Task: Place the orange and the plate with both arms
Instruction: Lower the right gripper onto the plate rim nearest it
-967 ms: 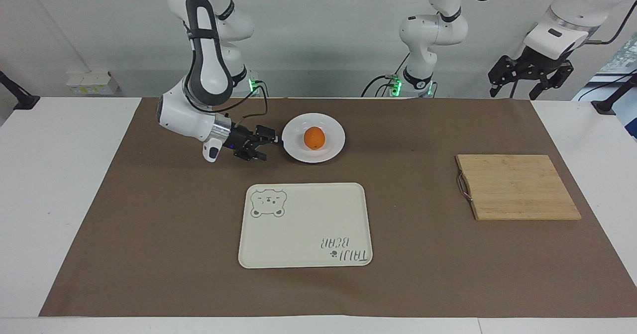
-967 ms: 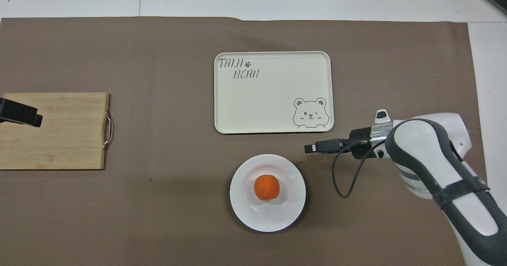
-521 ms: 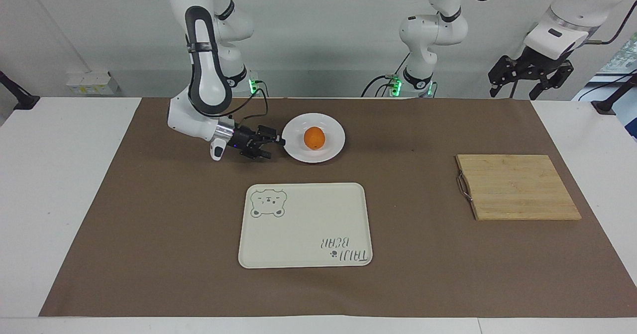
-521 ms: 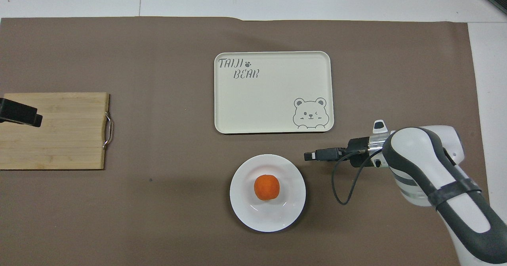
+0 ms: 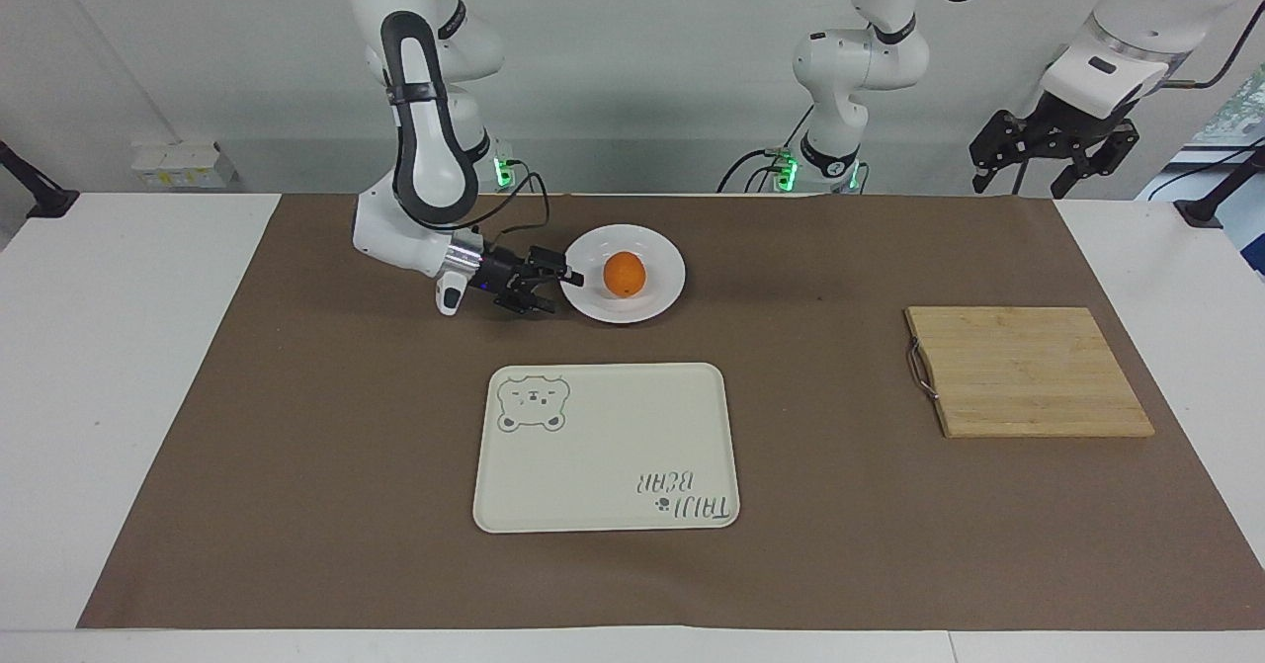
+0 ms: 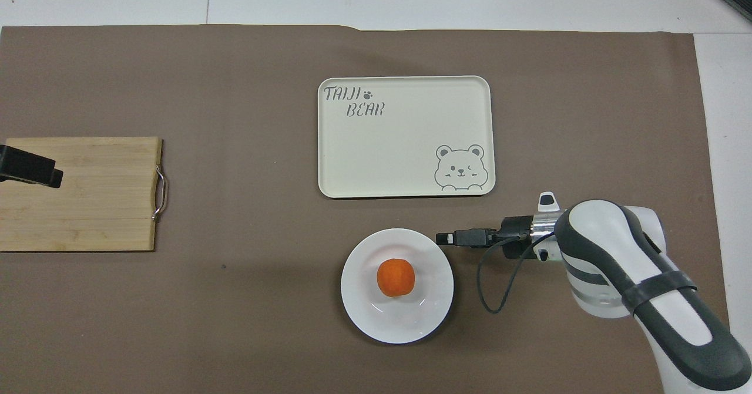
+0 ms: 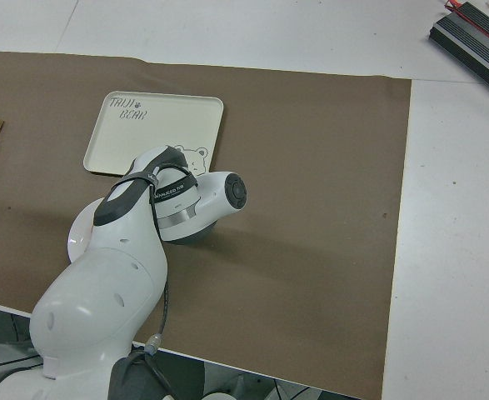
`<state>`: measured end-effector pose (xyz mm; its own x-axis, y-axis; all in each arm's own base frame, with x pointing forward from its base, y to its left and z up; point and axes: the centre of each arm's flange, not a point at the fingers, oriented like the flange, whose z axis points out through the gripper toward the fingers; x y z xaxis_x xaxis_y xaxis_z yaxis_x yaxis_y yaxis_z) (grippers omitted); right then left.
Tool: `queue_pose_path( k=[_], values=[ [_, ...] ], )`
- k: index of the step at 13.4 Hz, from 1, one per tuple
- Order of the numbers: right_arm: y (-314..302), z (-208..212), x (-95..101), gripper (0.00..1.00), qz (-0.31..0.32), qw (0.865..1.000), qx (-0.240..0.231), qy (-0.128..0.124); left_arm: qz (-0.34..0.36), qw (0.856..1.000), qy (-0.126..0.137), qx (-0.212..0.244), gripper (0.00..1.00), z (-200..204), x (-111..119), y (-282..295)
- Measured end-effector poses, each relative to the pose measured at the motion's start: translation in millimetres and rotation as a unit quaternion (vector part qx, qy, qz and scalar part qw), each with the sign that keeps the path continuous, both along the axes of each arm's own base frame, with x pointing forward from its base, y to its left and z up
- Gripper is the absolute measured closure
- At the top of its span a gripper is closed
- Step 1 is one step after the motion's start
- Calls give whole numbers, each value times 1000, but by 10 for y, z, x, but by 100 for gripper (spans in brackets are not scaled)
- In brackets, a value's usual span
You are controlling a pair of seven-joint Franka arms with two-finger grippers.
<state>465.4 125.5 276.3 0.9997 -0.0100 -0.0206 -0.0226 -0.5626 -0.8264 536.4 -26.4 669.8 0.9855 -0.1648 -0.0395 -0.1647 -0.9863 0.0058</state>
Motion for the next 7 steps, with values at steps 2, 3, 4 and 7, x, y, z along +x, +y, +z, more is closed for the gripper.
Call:
queue_pose_path(
  k=[2, 3, 4, 7],
  values=[
    [-14, -18, -10, 0, -3, 1000, -3, 1, 0, 1000, 0, 0, 0, 0, 0, 0],
    [-16, -25, -16, 0, -3, 1000, -3, 2, 0, 1000, 0, 0, 0, 0, 0, 0],
    [-18, -30, -20, 0, -3, 1000, -4, 2, 0, 1000, 0, 0, 0, 0, 0, 0],
    [-21, -35, -23, 0, -3, 1000, -4, 2, 0, 1000, 0, 0, 0, 0, 0, 0]
  ],
)
